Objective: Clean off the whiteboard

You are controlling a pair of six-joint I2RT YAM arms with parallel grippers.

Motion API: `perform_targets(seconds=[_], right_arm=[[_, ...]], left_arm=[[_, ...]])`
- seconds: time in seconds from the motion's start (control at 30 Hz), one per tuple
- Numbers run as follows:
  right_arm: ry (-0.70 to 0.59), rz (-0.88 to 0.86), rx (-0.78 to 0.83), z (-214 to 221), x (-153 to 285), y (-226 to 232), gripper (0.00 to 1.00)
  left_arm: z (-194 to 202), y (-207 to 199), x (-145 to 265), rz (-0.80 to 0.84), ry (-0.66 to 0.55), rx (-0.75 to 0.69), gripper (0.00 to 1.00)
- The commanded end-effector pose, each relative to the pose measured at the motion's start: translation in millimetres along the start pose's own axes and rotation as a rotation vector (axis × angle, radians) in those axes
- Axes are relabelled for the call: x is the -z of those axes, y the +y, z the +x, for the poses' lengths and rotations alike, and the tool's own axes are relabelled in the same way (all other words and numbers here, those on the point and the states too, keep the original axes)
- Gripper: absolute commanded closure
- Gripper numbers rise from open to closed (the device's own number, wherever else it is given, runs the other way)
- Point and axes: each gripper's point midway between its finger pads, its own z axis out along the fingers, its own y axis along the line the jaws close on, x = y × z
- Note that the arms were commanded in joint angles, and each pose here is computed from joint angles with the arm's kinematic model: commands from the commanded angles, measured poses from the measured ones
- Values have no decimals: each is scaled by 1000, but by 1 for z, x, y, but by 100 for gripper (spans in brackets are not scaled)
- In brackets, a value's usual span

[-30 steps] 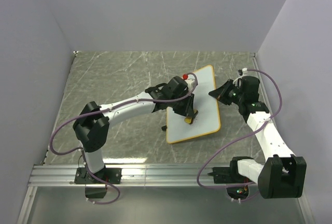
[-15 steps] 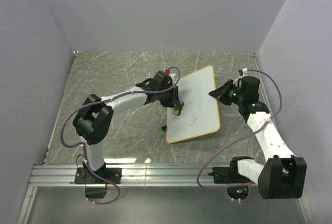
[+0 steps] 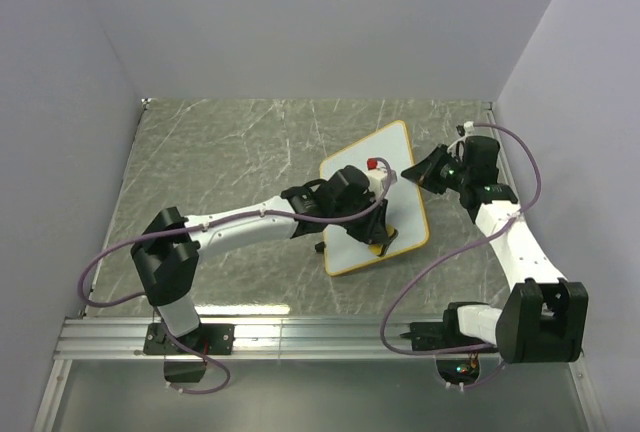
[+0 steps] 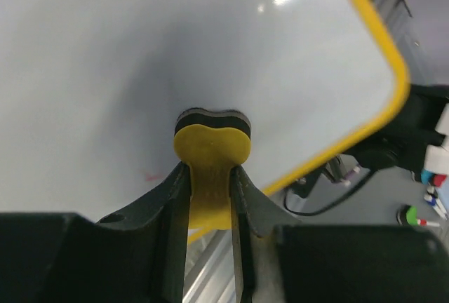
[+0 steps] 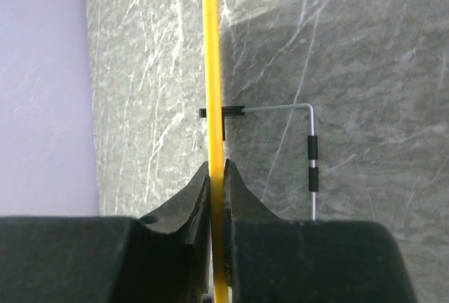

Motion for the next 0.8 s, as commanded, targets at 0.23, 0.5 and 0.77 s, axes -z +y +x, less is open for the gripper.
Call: perform_targets(seconds=[0.23,0.5,0.77], right_arm=[[56,22,-75,7,-9,3,100],[58,39,-59,19,1,-3,100],[56,40,-56,17,3,-2,100]], left_arm=[[27,2,-13,14,55,27,100],[19,86,-18,-131,10,146,100],[48,125,-19,-220,23,209,100]])
